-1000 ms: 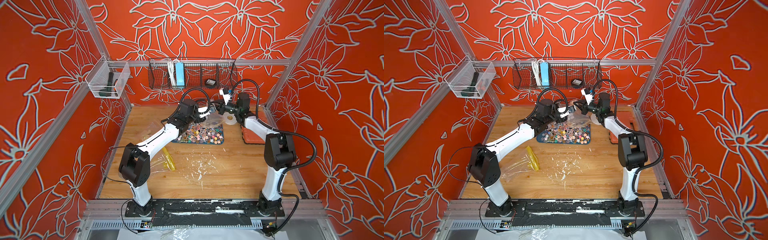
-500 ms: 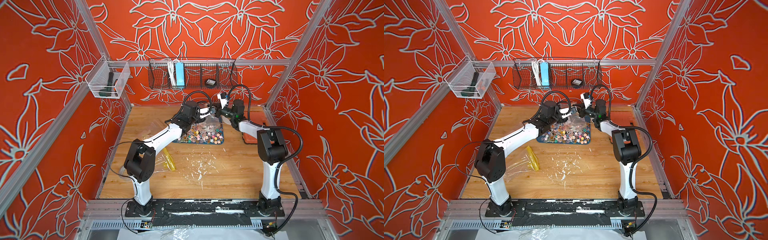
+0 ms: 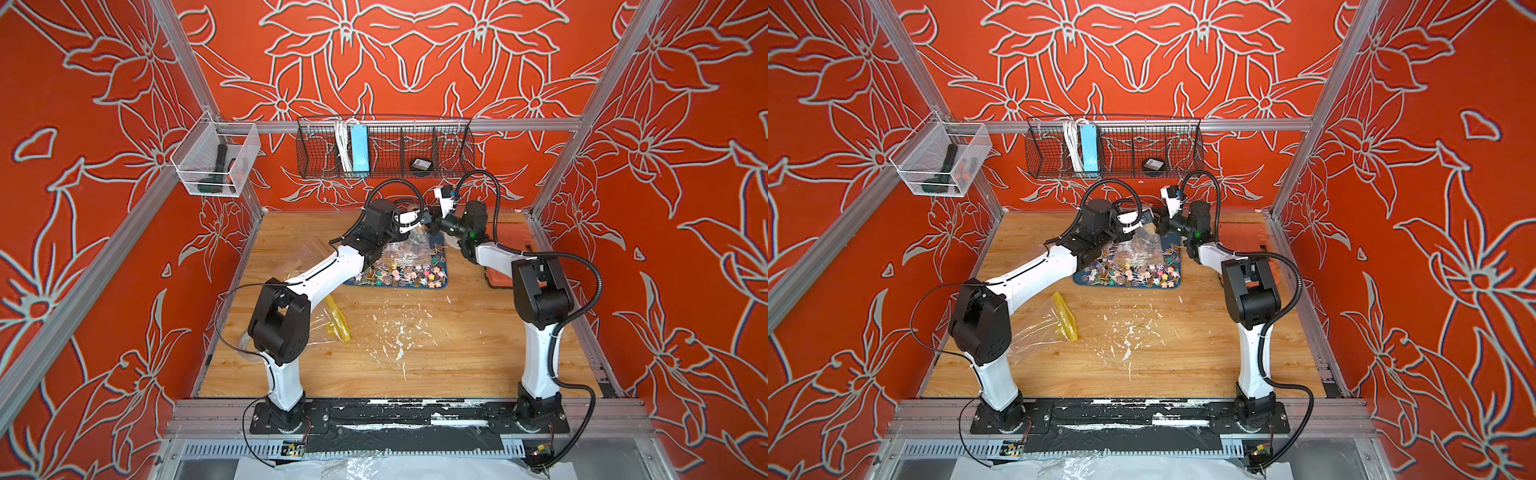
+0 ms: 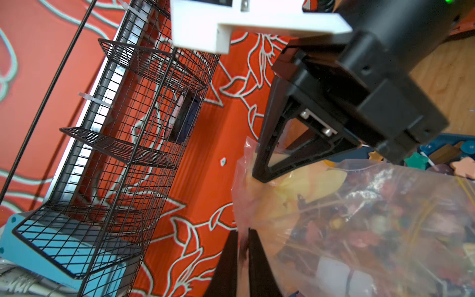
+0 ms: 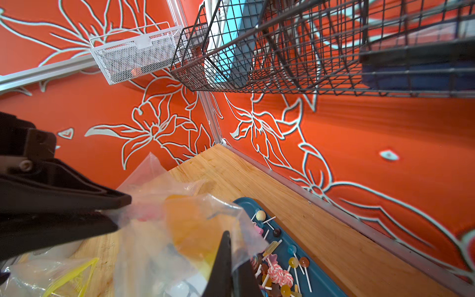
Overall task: Pour candies out of the ziploc bag
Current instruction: 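Pour the candies out of the ziploc bag onto the tray, then place the ziploc bag at the center of the board.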
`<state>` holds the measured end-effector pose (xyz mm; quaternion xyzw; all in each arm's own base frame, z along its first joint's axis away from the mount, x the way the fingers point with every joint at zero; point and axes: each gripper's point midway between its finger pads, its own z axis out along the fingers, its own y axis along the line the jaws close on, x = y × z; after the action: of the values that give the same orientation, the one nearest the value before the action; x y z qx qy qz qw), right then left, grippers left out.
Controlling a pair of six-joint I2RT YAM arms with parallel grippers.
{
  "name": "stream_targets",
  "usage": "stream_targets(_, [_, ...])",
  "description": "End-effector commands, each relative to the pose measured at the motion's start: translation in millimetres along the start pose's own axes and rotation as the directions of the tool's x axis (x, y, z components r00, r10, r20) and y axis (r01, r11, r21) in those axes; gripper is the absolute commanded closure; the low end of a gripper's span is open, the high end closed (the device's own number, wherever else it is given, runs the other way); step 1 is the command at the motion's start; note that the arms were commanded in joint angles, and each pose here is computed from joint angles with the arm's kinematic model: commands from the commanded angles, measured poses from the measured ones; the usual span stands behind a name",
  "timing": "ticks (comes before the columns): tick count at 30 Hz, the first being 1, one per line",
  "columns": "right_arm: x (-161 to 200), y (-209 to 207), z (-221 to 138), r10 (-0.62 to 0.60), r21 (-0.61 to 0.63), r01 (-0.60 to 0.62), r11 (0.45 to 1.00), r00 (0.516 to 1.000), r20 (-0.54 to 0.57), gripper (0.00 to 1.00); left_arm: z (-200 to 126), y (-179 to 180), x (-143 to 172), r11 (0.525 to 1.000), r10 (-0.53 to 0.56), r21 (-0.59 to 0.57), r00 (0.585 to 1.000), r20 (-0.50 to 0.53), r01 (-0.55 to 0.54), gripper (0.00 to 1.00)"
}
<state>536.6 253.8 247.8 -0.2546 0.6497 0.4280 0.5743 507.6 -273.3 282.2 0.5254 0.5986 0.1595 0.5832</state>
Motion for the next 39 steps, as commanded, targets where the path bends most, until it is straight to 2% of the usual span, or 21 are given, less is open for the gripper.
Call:
stream_targets(1, [-17,2,3,-0.04,-0.004,0.04,0.999,0.998,0.05,1.0,-1,18,-7,0.999,0.004,-0.054,1.0,0.019,-0.003,0.88])
stream_targets(6, [-32,0,5,-0.057,0.005,0.057,0.998,0.995,0.078,1.0,-1,25,-8,0.997,0.009,-0.083,1.0,0.021,-0.007,0.87])
stream_targets(11, [-42,-2,9,-0.063,0.004,0.063,0.998,0.993,0.096,1.0,0,32,-8,0.994,0.012,-0.107,1.0,0.02,-0.01,0.77])
stream_targets(16, [-40,-6,13,-0.052,0.001,0.053,0.999,0.994,0.098,1.0,1,38,-6,0.992,0.014,-0.124,1.0,0.018,-0.012,0.69])
stream_targets(26, [-37,-5,12,-0.047,-0.004,0.048,0.999,0.994,0.094,1.0,-7,55,-9,0.982,-0.005,-0.188,1.0,0.015,0.008,0.6])
stream_targets(32, [-61,9,4,-0.059,-0.014,0.062,0.998,0.989,0.139,1.0,-28,86,-20,0.957,-0.057,-0.283,0.998,0.039,0.066,0.56])
stream_targets(39, [-106,41,-20,-0.095,-0.008,0.099,0.995,0.974,0.207,1.0,-84,135,-44,0.899,-0.172,-0.384,0.977,0.128,0.209,0.51])
